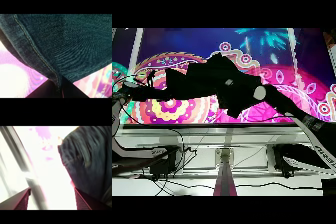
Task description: Fold the clothes and pants, and hang the long-sleeved shirts on hangers.
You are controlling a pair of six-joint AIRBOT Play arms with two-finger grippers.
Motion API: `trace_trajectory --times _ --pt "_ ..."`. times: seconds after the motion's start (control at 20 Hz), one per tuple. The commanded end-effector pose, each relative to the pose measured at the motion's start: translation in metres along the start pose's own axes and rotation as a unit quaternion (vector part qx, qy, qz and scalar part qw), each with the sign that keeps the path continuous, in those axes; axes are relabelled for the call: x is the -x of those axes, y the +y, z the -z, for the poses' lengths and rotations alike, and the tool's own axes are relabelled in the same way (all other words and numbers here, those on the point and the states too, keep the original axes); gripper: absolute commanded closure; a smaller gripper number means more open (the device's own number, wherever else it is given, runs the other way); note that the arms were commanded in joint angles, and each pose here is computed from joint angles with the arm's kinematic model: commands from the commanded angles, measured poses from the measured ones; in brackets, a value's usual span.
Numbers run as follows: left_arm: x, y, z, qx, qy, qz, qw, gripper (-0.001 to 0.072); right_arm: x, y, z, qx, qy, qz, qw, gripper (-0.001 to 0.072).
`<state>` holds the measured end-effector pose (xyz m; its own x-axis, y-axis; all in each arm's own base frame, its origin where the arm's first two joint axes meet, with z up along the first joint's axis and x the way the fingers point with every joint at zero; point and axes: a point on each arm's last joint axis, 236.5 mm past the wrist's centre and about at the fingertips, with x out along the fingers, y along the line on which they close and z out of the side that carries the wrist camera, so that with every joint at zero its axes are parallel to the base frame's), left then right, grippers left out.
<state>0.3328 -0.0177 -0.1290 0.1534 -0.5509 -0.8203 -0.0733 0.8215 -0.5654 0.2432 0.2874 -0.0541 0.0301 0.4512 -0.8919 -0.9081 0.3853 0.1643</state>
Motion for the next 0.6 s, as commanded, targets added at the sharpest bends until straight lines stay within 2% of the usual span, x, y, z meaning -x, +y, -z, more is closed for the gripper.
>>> trace_trajectory --times 0.0,0.2,0.35,0.4,0.55 --pt "0.0 0.0 -0.001 -0.001 -0.001 -0.001 1.0 0.0677 -0.015 -0.015 -0.023 0.258 0.013 0.1 0.961 0.0087" --pt "0.0 0.0 -0.001 0.0 -0.001 0.0 1.0 0.0677 -0.046 -0.041 -0.036 0.302 0.002 0.144 0.942 0.0088" --pt "0.0 -0.002 -0.003 0.003 -0.005 0.004 1.0 0.0677 -0.065 -0.044 -0.028 0.305 0.022 0.134 0.943 0.01" --pt "0.0 -0.004 -0.004 0.005 -0.007 0.007 1.0 0.0676 -0.066 -0.046 -0.027 0.309 0.026 0.136 0.941 0.0198" --pt "0.0 -0.007 -0.006 0.01 -0.012 0.014 1.0 0.0677 -0.052 -0.06 -0.042 0.343 0.03 0.165 0.924 0.0641"
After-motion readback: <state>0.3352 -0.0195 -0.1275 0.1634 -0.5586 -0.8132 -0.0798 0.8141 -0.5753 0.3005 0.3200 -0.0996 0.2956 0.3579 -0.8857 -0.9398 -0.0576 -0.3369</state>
